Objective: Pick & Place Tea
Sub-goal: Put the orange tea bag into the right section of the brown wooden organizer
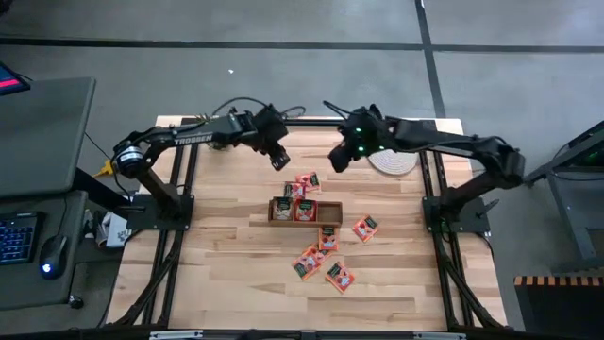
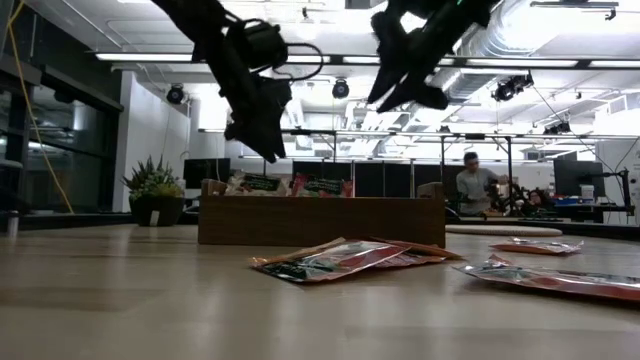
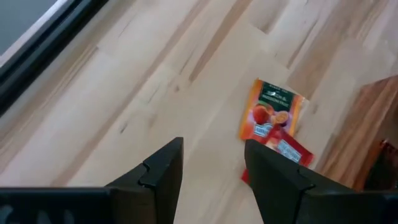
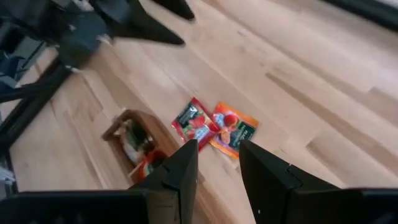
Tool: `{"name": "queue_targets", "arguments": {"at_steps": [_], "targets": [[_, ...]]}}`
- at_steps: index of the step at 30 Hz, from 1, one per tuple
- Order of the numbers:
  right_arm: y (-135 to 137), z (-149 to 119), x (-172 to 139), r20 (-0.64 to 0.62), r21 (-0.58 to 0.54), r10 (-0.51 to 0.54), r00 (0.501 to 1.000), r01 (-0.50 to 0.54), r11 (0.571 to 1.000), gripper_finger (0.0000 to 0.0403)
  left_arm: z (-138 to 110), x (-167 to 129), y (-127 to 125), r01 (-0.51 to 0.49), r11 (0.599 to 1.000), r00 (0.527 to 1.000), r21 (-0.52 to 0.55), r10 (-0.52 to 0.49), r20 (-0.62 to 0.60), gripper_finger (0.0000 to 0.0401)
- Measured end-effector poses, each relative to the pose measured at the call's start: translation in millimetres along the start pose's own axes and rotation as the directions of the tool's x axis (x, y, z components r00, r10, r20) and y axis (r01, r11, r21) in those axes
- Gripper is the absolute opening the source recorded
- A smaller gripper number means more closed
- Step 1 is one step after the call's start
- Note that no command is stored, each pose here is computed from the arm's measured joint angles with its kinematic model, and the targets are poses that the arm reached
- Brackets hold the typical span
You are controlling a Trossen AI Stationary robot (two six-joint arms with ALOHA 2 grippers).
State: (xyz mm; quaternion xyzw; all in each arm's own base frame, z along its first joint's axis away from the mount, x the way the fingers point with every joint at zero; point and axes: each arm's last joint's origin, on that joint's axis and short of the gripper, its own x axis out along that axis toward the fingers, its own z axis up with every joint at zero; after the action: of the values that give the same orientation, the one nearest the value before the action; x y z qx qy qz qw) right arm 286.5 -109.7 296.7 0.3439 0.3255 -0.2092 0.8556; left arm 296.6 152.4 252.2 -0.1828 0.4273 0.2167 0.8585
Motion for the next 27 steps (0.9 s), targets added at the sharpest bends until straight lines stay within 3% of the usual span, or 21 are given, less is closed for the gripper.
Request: {"name": "queue_targets", "arguments": {"at_steps": [7,13,18,27], "targets": [[-26.2,2.5,53.6,-0.111,0.099,-0.038,0.993,0.049,0.994,0.0114,3.3,1.1,31.8,0.121,0.993,0.992,0.003,-0.121,0.046,0.0169],[-38.3,-2.9,86.2,-0.178,0.150,-0.048,0.983,0.075,0.986,0.0114,-13.7,12.1,49.7,0.235,0.971,0.972,-0.045,-0.234,0.028,0.0169],[-43.8,-6.9,106.7,-0.205,0.197,-0.031,0.978,0.073,0.978,0.0117,-28.9,23.6,49.9,0.329,0.943,0.944,-0.053,-0.328,0.033,0.0169],[-52.5,-15.3,129.9,-0.257,0.233,-0.032,0.966,0.094,0.968,0.0193,-41.5,31.6,49.0,0.419,0.904,0.908,-0.087,-0.417,0.037,0.0169]]}}
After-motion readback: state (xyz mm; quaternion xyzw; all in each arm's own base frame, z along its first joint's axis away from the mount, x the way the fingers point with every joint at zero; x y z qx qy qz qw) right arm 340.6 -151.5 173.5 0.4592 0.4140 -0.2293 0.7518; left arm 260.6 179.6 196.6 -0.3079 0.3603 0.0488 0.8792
